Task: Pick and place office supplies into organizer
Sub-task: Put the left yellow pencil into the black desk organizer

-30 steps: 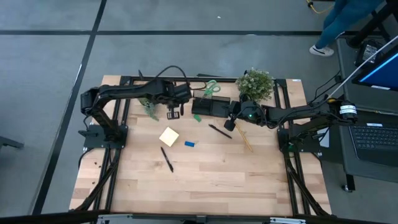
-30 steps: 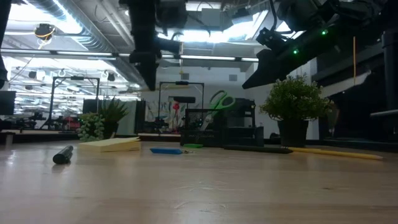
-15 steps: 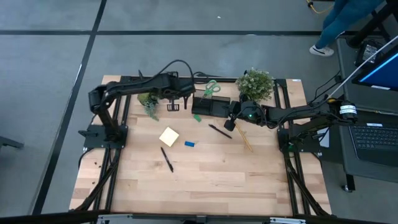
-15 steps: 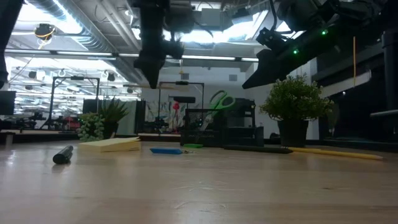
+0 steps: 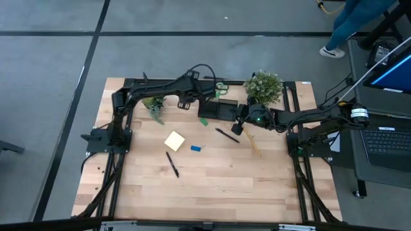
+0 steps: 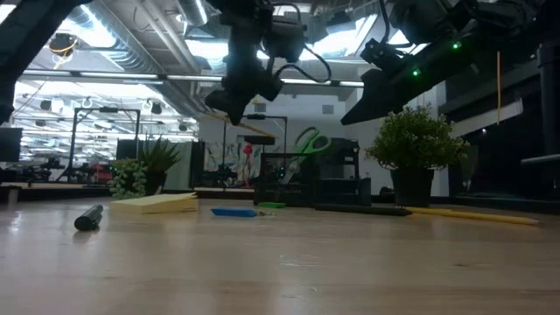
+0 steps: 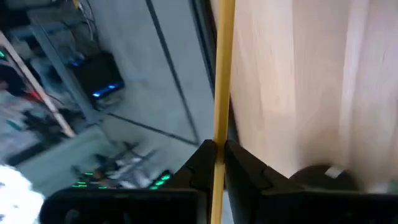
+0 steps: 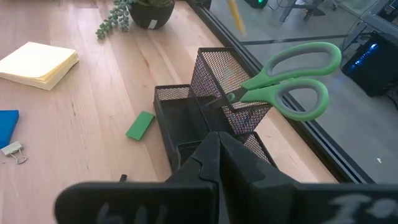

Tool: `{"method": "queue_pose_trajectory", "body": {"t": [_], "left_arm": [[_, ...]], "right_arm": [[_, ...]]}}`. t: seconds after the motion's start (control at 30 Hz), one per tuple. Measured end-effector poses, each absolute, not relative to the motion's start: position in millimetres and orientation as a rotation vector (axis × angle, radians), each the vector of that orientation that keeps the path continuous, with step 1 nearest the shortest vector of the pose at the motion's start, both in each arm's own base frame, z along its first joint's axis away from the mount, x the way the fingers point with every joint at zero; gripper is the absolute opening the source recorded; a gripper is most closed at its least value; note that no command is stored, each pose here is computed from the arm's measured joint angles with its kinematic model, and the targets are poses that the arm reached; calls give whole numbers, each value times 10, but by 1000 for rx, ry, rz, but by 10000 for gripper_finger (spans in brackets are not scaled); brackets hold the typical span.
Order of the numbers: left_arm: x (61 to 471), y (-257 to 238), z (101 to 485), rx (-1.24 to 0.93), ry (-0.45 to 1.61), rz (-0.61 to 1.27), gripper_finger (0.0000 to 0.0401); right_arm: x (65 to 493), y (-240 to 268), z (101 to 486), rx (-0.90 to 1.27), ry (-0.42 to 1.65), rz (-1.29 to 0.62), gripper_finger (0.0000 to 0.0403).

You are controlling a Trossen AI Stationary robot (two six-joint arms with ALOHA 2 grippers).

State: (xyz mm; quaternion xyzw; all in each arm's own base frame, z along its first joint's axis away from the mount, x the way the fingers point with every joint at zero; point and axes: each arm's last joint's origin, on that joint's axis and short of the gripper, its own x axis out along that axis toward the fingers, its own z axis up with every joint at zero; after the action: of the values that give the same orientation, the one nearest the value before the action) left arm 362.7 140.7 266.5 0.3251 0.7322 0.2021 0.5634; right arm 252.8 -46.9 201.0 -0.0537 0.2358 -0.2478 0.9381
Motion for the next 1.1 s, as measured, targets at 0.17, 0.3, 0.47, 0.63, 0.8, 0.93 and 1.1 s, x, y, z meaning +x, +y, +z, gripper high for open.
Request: {"method": "queue_pose_trajectory", "body": {"t": [0.17,0.3,0.47,0.63,0.8,0.93,1.1], "left_arm": [[3735,1343,2563,988,1814,405,22],[3792,1343,2462,1112,1883,396,22],[3835,1366,2367,1165,1920,382,28],[3881,1354,2351,1181,1898,395,28],[3934,1311,2352,1211,1870,365,25],[3970,1264,2344,1217,1844,303,26],[3972,1256,2337,1243,1855,253,26]], "right_arm": [[2524,-468,2004,-98,486,-508,9],[2514,-466,1984,-88,507,-510,9],[2505,-464,1967,-66,520,-515,9],[2504,-464,1963,-44,518,-521,9],[2504,-457,1954,-38,527,-498,9],[2504,-456,1953,-36,527,-496,9],[2505,-456,1952,-36,528,-496,9]]}}
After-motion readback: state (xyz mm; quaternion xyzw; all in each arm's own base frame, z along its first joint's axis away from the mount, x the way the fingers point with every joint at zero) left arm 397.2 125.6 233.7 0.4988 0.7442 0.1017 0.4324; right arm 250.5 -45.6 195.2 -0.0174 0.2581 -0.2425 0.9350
